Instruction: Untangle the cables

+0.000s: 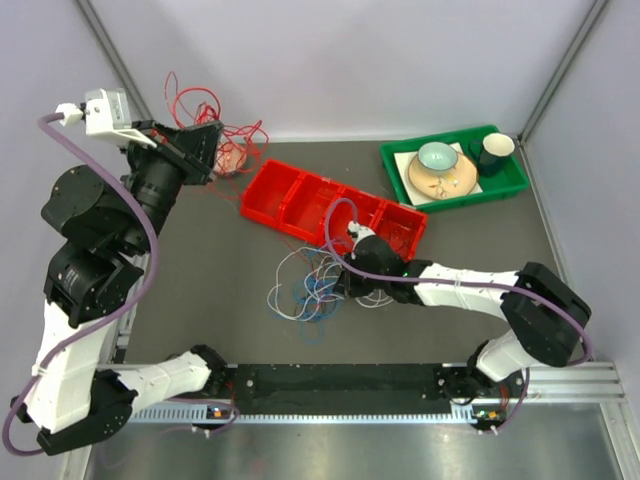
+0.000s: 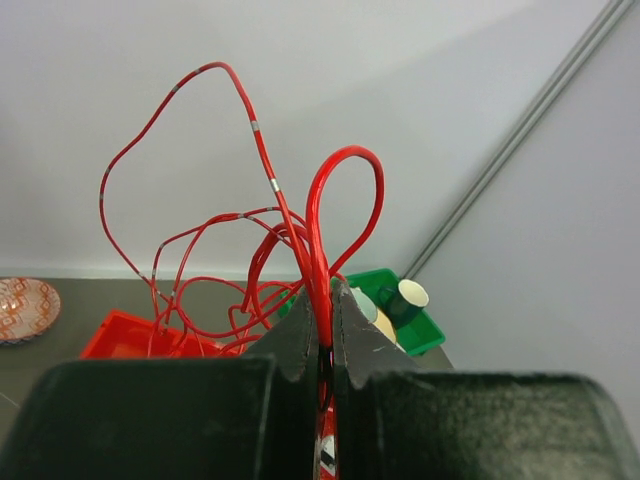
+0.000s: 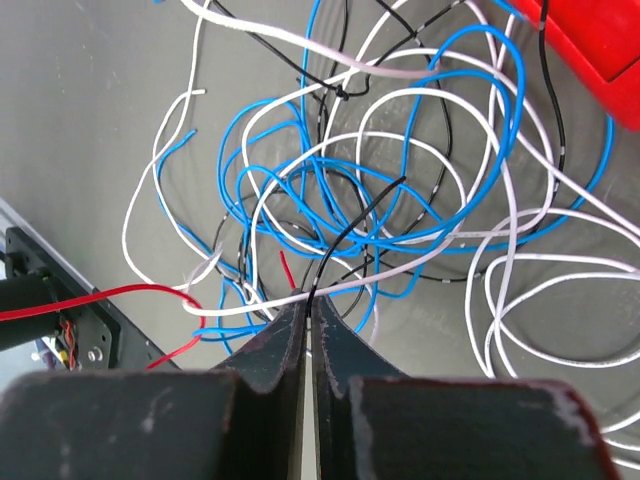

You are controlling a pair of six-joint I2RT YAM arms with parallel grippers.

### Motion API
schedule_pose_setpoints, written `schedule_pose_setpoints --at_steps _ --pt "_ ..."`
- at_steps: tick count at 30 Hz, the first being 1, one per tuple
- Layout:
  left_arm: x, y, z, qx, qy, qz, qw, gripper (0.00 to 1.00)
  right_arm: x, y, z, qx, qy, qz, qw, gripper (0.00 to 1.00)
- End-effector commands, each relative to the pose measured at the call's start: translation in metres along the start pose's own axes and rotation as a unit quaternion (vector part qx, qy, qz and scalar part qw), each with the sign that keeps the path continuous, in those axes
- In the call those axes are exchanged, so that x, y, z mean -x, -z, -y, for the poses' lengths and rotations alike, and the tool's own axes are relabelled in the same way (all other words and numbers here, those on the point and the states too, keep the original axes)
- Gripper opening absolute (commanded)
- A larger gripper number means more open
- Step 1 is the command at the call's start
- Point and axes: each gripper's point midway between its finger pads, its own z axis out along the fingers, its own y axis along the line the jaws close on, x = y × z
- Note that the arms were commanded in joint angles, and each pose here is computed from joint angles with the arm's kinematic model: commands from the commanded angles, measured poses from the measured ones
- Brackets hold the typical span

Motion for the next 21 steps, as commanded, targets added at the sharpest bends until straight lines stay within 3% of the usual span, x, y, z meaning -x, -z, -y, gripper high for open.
schedule_pose_setpoints --at_steps 1,7,14,16,17,21 --pt "0.041 0.007 0.002 0.005 -0.008 0.055 0.998 0.0 0.006 0.003 -0.007 0.013 0.003 0.026 1.0 0.0" --pt "0.064 0.011 0.004 0.007 -0.018 0.085 0.996 0.0 -0.011 0.02 0.012 -0.003 0.004 0.021 1.0 0.0" --pt "0.046 0.002 -0.002 0.017 -0.021 0.073 0.997 0.0 -0.001 0.044 0.008 -0.003 0.021 0.043 0.999 0.0" --pt "0.041 0.001 -0.003 0.017 -0.019 0.069 0.997 0.0 0.01 0.049 0.0 0.005 0.032 0.057 0.998 0.16" --pt "0.037 0.0 -0.004 0.019 -0.02 0.065 0.998 0.0 0.012 0.05 -0.002 0.007 0.037 0.06 0.997 0.31" --pt "0.032 0.0 -0.007 0.025 -0.02 0.062 0.998 0.0 0.027 0.045 -0.008 -0.001 0.069 0.068 0.995 0.45"
